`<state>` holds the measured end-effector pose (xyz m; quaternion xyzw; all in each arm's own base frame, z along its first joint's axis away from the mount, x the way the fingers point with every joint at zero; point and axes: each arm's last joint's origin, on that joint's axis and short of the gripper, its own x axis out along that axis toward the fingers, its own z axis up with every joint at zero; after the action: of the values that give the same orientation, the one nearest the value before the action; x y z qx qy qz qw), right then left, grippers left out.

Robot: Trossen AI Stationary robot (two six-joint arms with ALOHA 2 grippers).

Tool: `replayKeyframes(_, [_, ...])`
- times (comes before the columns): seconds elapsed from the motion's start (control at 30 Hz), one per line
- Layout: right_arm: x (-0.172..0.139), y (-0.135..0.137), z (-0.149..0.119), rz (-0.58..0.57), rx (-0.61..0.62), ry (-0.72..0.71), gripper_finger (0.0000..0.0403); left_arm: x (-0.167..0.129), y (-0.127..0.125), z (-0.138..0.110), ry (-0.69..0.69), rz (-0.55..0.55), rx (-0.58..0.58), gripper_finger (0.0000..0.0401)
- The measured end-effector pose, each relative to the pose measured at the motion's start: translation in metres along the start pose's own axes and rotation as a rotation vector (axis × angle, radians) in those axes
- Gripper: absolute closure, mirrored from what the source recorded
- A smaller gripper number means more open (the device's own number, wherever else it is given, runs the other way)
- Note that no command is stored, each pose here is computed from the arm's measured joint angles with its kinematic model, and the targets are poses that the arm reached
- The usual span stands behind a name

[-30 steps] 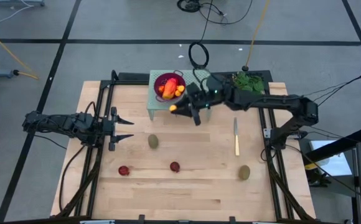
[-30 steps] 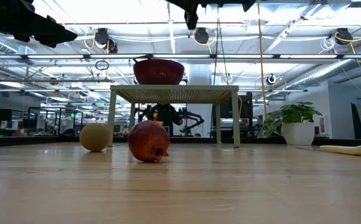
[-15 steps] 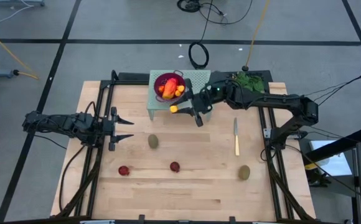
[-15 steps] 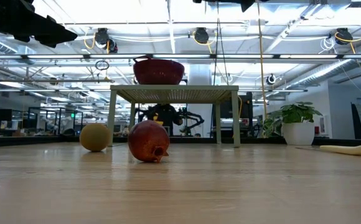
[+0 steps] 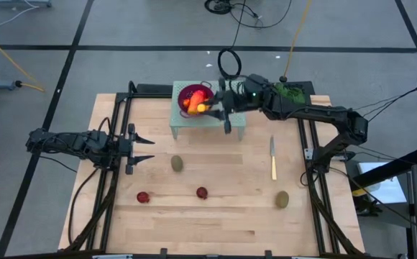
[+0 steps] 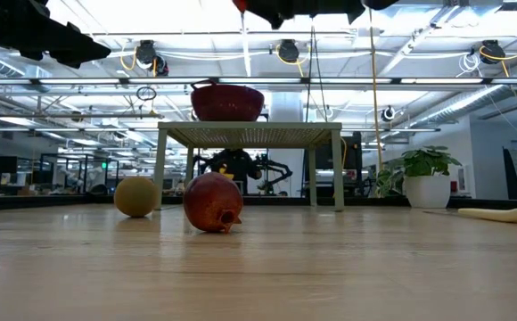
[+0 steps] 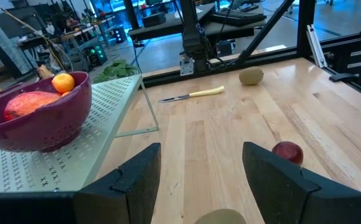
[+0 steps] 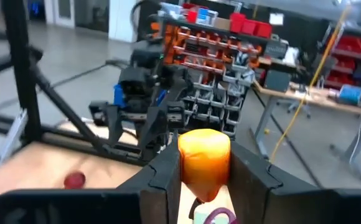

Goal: Pick & Place Fruit
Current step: Put the pear into the violet strainer bowl on the shelf

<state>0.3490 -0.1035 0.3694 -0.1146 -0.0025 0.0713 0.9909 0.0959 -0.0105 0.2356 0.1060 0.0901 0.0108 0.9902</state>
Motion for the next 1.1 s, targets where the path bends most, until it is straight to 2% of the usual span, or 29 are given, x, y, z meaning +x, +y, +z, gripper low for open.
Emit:
replayKeyframes(0.13, [-0.005,-0.012,0.006,-0.033,0.114,-0.017,0.0309,0.0,0.0,0.0,-0.002,0.001,-0.001,0.0174])
replayKeyframes(0.23, [-0.006,-0.021,0.008,-0.053,0.137,-0.017,0.0309,0.0,0.0,0.0,-0.002,0.001,-0.001,0.0174])
replayKeyframes(0.47, [0.001,-0.044,-0.018,-0.106,0.214,0.144,0.0309,0.0,0.0,0.0,-0.004,0.001,-0.001,0.0174])
replayKeyframes(0.77, [0.009,-0.063,-0.047,-0.13,0.176,0.206,0.0309,0.0,0.0,0.002,-0.023,0.007,-0.006,0.0174])
replayKeyframes(1.1, [0.016,-0.065,-0.075,-0.106,0.176,0.308,0.0309,0.0,0.001,0.005,-0.049,0.011,-0.011,0.0174])
